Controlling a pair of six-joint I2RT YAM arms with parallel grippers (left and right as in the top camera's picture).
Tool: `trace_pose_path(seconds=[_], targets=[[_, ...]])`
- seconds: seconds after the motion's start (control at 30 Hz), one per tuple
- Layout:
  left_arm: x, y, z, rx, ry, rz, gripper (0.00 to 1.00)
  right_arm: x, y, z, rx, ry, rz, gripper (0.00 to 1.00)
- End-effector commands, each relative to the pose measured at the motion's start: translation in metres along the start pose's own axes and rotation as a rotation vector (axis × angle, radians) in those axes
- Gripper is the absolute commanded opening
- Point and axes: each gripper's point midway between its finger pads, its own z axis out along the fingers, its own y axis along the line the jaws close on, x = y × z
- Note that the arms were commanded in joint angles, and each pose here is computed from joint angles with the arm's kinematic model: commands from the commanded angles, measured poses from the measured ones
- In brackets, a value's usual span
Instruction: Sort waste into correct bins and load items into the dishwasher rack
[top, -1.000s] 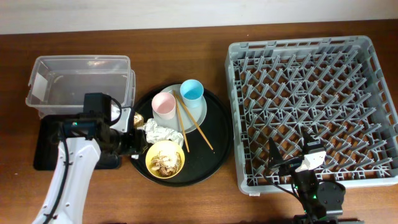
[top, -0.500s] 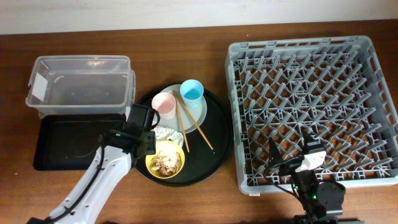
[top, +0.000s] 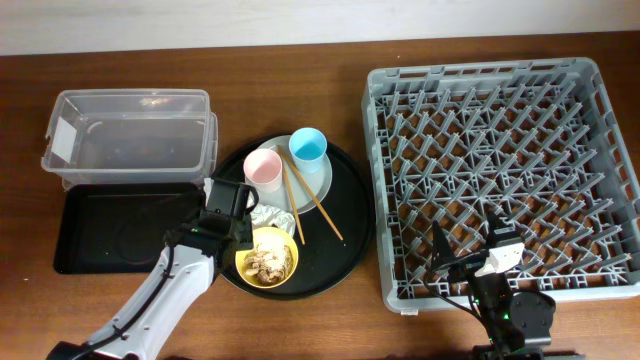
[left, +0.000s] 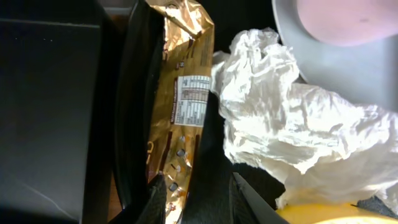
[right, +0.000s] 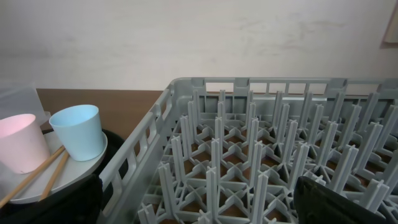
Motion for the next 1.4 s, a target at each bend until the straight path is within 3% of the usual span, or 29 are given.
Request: trace_pose_path(seconds=[0.0,0.2,0.37,0.47,0.5,0.53,0.63,0.83,0.97,1.13,1.37], targets=[[-0.002,0.007,0.002,-0.050,-0.015,0.000,0.33,0.003,-0.001,0.000,0.001,0.004,0.006,0.98],[0.008,0.002,0.035,-0.079,0.042,0.020,0.33,0.003,-0.001,0.000,0.001,0.004,0.006,0.98],[0.007,0.005,0.036,-0.098,0.038,0.021,0.29,0.003,-0.001,0.000,0.001,0.004,0.006,0.98],[0.008,0.007,0.036,-0.106,0.039,0.023,0.15,0.003,-0.001,0.000,0.001,0.004,0.006,0.98],[0.007,0.007,0.036,-0.106,0.038,0.023,0.02,0.003,-0.001,0.000,0.001,0.004,0.006,0.98],[0.006,0.009,0.035,-0.117,0.034,0.023,0.00,0.003,-0.001,0.000,0.001,0.004,0.006,0.98],[-0.018,0.013,0.019,-0.145,-0.019,0.010,0.00,0.003,-0.001,0.000,0.001,0.004,0.006,0.98],[-0.115,0.017,-0.109,-0.043,-0.285,-0.092,0.00,0.003,-0.001,0.000,0.001,0.004,0.006,0.98],[-0.152,0.027,-0.147,-0.006,-0.451,-0.175,0.00,0.003,-0.001,0.000,0.001,0.004,0.006,0.98],[-0.185,0.083,-0.106,-0.117,-0.478,-0.328,0.00,0.003,-0.001,0.000,0.001,0.004,0.006,0.99],[-0.180,0.138,-0.003,-0.245,-0.347,-0.422,0.00,0.003,-0.001,0.000,0.001,0.004,0.006,0.98]])
